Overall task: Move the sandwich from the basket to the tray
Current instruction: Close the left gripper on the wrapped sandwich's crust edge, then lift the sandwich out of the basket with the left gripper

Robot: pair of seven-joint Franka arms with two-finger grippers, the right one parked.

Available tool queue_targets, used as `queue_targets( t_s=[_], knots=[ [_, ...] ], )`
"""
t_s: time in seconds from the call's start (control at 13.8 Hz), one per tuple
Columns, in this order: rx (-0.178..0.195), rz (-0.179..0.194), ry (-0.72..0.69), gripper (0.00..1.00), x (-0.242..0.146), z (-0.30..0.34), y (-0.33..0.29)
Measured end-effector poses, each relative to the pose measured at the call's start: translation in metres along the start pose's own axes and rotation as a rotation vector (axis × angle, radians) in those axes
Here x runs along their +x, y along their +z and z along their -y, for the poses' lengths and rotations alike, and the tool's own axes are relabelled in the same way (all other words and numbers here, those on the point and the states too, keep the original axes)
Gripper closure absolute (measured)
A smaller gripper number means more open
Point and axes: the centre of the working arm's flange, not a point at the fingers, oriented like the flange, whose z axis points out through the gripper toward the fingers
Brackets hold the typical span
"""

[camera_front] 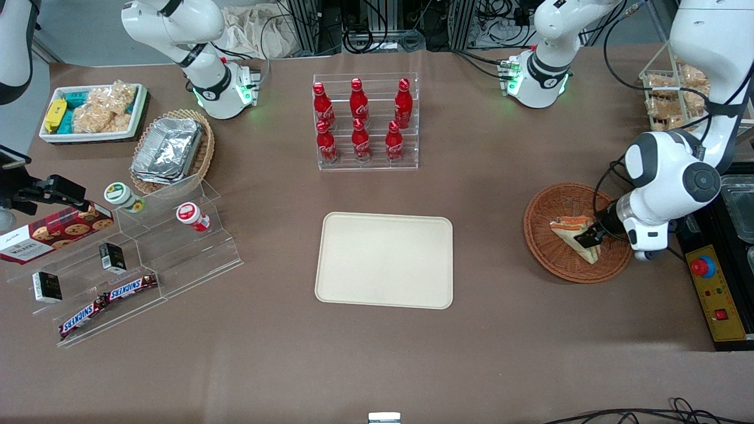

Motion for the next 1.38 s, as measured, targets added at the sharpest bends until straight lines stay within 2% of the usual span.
queue_targets(
  t_s=[0.07,0.29,0.44,0.65,0.87,1.02,1.24,1.38],
  knots=[
    [0.0,0.0,-0.015,0.11,-0.002,-0.002,0.0],
    [-0.001,-0.002,-0.041,0.45,-0.014,-0.015,0.0],
    [0.004,-0.013,-0.021,0.63,-0.02,-0.023,-0.003],
    [0.035,-0.01,-0.007,0.7,-0.021,-0.025,-0.01],
    [0.111,0.011,0.06,0.73,-0.021,-0.037,-0.049],
    [0.155,0.03,0.125,0.81,-0.029,-0.062,-0.1],
    [0.173,0.024,0.215,0.84,-0.06,-0.106,-0.172],
    [0.155,-0.001,0.311,0.84,-0.095,-0.14,-0.202]
  ],
)
